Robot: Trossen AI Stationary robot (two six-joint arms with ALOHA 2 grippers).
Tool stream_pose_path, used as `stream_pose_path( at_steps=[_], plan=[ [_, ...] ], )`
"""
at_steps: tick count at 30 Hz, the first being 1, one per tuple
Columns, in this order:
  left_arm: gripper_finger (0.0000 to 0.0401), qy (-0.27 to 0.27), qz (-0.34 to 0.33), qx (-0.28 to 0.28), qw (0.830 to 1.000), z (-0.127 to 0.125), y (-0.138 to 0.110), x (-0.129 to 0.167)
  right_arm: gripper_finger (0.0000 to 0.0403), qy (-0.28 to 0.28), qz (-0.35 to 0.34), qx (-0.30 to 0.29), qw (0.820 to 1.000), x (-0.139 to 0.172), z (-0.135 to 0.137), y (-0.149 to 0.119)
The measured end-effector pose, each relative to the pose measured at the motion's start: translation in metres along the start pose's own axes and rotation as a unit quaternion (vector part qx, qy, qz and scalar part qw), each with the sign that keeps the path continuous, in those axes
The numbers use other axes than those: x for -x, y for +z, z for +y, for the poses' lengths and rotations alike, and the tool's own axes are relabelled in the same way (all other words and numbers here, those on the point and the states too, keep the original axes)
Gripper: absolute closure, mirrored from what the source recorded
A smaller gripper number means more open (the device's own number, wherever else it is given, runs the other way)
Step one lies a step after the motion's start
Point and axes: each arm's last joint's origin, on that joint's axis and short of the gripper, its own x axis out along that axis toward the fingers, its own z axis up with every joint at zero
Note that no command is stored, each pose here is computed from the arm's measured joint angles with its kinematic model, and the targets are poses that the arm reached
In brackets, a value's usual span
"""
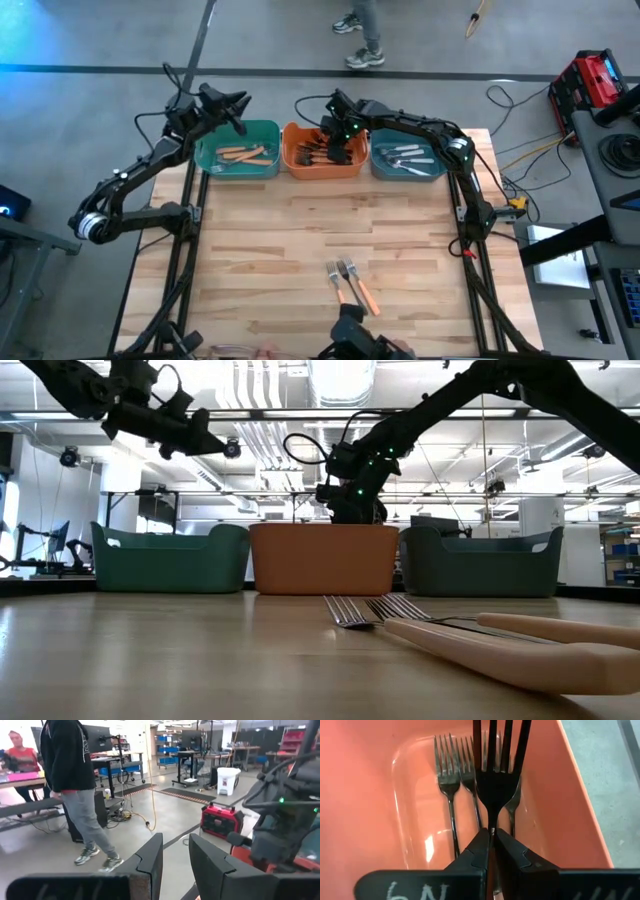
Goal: Sort silverware by color (type)
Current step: Put the black fork into the orange bin
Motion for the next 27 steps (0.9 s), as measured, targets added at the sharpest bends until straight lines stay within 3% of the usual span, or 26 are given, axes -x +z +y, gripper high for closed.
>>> stream_pose_path(
  at_steps=[12, 19, 23, 27],
  plan=[
    [0.0324, 0.056, -0.010, 0.117, 0.992, 0.003, 0.002, 0.000, 0.0394, 0.002, 0.004, -0.014, 1.000, 0.000, 0.000, -0.001],
    [0.0324, -0.034, -0.018, 0.197, 0.980, -0.013, 0.004, -0.005, 0.0394, 0.001, 0.002, -0.010, 1.000, 0.000, 0.000, 0.000],
    [0.0324, -0.075, -0.001, 0.189, 0.979, -0.034, -0.001, -0.016, 0.0394, 0.000, 0.000, -0.009, 1.000, 0.000, 0.000, 0.000],
    [0.0324, -0.074, 0.008, 0.156, 0.985, -0.049, -0.009, -0.027, 0.0394, 0.000, 0.000, -0.018, 1.000, 0.000, 0.000, 0.000]
  ],
)
